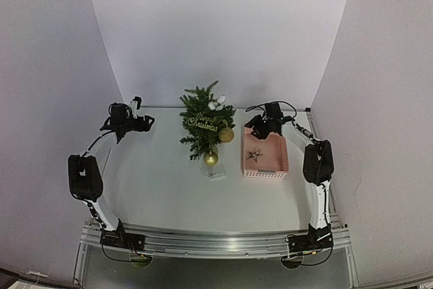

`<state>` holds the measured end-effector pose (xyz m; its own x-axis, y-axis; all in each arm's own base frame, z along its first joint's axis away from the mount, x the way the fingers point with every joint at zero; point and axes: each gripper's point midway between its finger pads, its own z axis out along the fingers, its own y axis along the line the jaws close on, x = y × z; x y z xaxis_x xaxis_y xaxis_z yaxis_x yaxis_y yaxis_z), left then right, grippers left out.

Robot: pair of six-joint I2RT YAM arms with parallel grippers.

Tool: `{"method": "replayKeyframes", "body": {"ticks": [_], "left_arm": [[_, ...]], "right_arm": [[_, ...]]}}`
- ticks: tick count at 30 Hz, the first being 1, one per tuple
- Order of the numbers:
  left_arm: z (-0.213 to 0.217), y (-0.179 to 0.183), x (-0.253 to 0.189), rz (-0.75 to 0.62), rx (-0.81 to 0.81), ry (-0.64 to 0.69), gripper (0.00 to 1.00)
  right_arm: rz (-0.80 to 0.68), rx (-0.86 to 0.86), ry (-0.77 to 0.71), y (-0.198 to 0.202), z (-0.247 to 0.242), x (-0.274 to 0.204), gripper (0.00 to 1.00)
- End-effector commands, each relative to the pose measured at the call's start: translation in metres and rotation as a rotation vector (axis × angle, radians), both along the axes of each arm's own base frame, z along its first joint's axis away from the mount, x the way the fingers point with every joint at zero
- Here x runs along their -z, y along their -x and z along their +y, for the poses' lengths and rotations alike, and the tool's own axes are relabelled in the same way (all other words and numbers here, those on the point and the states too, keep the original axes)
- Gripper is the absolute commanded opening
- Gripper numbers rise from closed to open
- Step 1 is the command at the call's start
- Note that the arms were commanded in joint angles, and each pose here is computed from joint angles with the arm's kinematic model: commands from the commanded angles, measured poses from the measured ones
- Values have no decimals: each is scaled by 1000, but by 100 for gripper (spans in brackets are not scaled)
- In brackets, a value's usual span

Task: Decorate the small christmas tree

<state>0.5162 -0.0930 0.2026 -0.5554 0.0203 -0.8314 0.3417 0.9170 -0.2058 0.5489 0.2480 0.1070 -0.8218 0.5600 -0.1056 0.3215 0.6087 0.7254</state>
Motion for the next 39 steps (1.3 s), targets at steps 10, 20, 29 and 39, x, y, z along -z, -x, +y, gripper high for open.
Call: {"method": "replayKeyframes", "body": {"ticks": [10, 20, 29, 39], "left_arm": [[-1, -2, 1, -32, -9, 30, 86], [-3, 2, 9, -18, 1, 46, 86], [-3, 6, 8, -15, -1, 43, 86], [-3, 6, 9, -19, -1, 43, 86]], "right_arm": [[181, -13, 218, 111, -55, -9, 34], [282, -80, 231, 115, -42, 36, 29], [254, -58, 355, 84, -52, 56, 29], [257, -42, 416, 64, -56, 71, 34]]}}
